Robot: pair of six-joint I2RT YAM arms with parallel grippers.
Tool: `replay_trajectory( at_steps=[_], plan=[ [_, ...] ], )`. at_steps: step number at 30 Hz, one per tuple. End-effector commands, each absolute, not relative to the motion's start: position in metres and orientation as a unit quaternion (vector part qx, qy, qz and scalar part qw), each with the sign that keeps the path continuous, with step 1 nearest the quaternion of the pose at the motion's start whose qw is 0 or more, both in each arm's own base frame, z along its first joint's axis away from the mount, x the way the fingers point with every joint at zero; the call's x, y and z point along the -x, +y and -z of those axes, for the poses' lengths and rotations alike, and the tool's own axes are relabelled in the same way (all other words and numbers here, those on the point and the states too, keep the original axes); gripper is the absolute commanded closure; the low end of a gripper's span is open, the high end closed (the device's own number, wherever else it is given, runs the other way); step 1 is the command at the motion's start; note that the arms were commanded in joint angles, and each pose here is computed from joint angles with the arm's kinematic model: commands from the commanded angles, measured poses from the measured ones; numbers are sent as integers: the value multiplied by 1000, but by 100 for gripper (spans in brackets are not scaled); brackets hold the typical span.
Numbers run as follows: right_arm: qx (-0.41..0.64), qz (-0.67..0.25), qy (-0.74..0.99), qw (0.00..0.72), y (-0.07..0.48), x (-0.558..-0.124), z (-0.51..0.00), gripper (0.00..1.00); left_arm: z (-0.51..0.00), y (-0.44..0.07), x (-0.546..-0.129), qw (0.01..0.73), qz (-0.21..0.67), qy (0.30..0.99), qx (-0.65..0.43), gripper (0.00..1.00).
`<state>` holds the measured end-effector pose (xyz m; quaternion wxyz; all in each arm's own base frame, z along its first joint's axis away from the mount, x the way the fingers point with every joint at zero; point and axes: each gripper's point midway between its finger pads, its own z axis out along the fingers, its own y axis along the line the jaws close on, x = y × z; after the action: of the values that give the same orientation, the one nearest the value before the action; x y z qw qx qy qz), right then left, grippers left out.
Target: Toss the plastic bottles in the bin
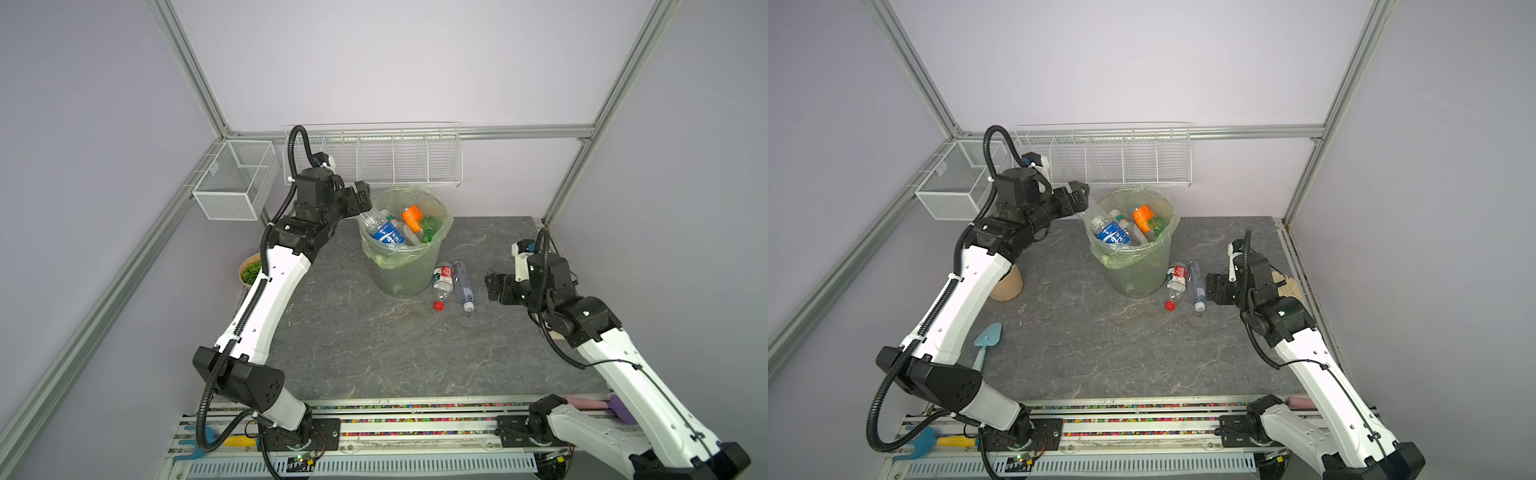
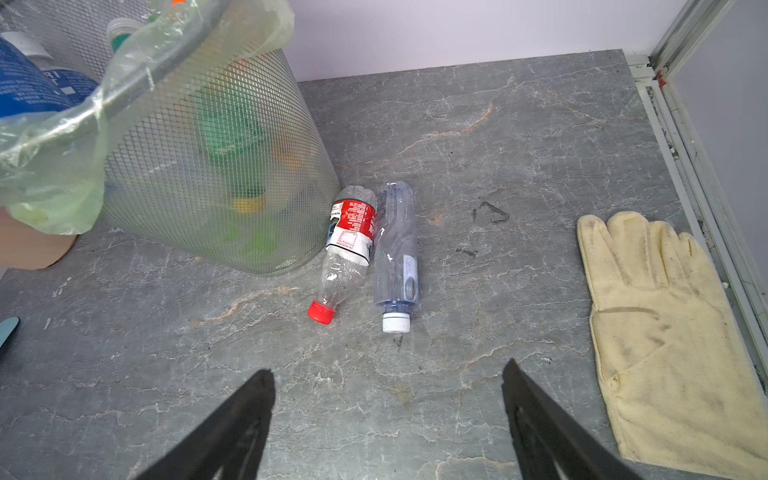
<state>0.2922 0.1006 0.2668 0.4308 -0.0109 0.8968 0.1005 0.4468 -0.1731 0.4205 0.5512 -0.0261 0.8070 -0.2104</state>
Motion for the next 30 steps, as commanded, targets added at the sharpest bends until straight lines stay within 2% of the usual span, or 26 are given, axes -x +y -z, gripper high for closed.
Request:
replay_trajectory(
  at_steps=[1, 6, 16, 30],
  plan=[
    [12, -104, 897, 430, 101, -293, -269, 12, -402, -191, -456, 521, 246, 817, 23, 1],
    [12, -107, 897, 428, 102, -294, -269, 11, -385, -215, -473, 483, 272, 832, 6, 0],
    [12, -105, 898, 427, 101, -292, -267, 12, -374, -256, -494, 455, 299, 838, -30, 0],
    [12, -103, 897, 430, 100, -292, -268, 11, -347, -268, -517, 433, 276, 857, -45, 0]
  ],
)
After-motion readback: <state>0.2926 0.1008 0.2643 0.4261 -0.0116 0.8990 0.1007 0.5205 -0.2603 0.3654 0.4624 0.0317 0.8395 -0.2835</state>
